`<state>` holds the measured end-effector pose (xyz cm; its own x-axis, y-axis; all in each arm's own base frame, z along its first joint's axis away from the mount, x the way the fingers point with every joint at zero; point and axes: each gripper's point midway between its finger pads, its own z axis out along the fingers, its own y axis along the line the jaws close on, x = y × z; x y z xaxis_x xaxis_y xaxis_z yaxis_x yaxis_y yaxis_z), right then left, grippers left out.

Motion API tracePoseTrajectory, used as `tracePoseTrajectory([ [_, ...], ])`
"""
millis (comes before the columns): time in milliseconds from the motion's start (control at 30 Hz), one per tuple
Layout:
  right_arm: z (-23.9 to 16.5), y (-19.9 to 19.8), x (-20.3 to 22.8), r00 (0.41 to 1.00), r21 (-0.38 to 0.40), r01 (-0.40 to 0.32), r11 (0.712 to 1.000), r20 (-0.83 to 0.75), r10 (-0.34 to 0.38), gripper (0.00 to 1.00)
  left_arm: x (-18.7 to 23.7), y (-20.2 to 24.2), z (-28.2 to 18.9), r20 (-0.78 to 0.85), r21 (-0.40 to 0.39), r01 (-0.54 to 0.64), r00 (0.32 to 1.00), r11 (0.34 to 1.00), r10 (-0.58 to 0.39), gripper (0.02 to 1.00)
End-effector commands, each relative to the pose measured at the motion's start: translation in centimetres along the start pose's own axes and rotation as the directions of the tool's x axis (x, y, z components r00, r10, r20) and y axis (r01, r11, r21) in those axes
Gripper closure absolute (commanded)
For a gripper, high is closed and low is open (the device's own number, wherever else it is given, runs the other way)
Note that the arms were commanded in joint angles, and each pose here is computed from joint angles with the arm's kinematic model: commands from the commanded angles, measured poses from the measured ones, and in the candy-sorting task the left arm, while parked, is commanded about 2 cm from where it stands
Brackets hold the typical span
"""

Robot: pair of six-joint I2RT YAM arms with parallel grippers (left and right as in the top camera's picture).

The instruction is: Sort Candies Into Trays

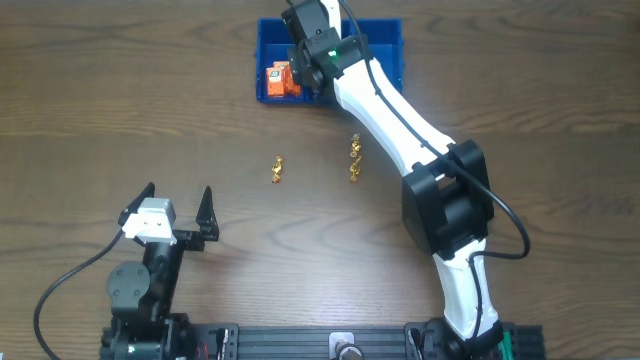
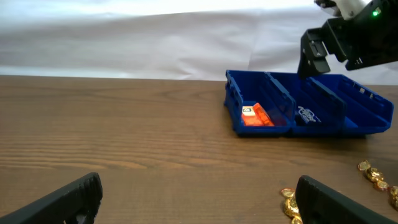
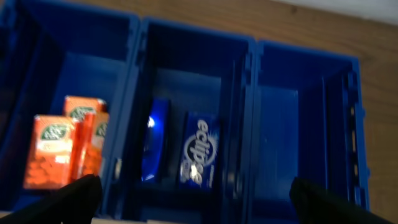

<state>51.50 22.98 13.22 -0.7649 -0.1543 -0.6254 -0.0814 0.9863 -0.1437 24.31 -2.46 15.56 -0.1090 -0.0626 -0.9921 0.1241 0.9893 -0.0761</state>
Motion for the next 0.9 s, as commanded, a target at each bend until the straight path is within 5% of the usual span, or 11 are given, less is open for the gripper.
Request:
tracePoseTrajectory([
  [33, -9.1, 0.7, -3.7, 0.993, -0.053, -0.048, 0.997, 0.107, 0.053, 0.001, 1.7, -0.2, 0.1, -0.045, 0.018, -0.005, 0.999, 1.0, 0.006, 0.02],
  [200, -14.0, 6.6, 3.6, 0.998, -0.1, -0.014, 0.995, -0.062, 0.008, 0.001, 1.7, -0.2, 0.1, -0.045, 0.018, -0.005, 0.999, 1.0, 0.006, 0.02],
  [500, -6.5, 12.8, 17.0, 0.916, -0.092, -0.072, 0.993, -0.399, 0.03, 0.003, 1.7, -0.2, 0.1, -0.045, 0.018, -0.005, 0.999, 1.0, 0.006, 0.02],
  [900, -2.3, 14.1, 19.4, 0.901, -0.067, -0.095, 0.993, -0.431, 0.057, 0.097, 1.7, -0.2, 0.1, -0.046, 0.018, -0.005, 0.999, 1.0, 0.006, 0.02],
])
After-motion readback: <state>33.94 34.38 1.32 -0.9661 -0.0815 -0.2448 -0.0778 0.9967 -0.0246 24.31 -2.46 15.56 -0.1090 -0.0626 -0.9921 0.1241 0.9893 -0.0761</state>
